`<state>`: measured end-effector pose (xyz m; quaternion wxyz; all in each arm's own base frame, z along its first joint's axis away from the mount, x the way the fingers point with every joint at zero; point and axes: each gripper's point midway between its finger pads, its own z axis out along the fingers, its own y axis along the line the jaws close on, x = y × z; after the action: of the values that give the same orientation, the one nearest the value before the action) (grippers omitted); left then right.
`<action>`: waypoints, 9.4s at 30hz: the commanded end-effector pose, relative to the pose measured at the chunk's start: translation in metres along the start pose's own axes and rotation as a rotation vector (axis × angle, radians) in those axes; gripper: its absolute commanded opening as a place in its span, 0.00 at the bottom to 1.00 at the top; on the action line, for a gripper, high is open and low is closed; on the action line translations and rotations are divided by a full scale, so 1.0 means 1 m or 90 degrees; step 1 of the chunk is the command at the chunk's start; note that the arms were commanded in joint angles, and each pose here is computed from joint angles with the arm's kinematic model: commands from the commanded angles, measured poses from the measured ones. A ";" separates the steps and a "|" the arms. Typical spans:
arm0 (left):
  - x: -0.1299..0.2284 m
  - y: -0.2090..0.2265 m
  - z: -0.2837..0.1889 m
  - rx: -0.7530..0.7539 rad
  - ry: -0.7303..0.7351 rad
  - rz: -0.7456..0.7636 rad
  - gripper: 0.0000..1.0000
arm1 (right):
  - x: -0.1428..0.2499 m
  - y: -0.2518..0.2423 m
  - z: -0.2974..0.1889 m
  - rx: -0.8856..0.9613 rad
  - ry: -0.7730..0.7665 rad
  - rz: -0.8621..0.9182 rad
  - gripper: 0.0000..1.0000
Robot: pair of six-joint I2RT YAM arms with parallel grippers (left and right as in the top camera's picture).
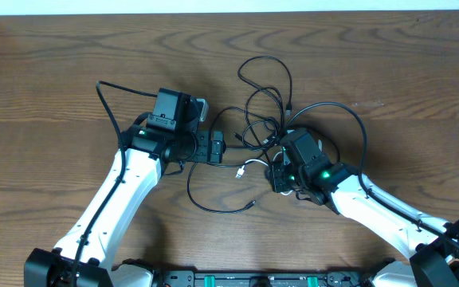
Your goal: Untangle cables
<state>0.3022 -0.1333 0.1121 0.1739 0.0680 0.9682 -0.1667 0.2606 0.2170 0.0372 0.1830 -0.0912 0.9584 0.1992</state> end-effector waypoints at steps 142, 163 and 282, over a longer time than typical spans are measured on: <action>-0.001 0.003 0.000 -0.010 0.001 -0.007 0.98 | -0.142 -0.162 0.016 0.150 -0.069 0.379 0.42; -0.002 0.003 0.000 -0.009 0.001 -0.008 0.98 | -0.247 -0.018 -0.224 -0.061 -0.427 -0.088 0.01; -0.007 -0.153 0.099 0.036 -0.124 0.281 0.08 | -0.184 0.028 -0.452 0.041 -0.607 -0.166 0.15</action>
<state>0.3070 -0.3088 0.0630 0.2847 0.2691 0.9075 -0.1519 0.2670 0.0734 0.5370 0.6776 -0.1173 0.7088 0.1569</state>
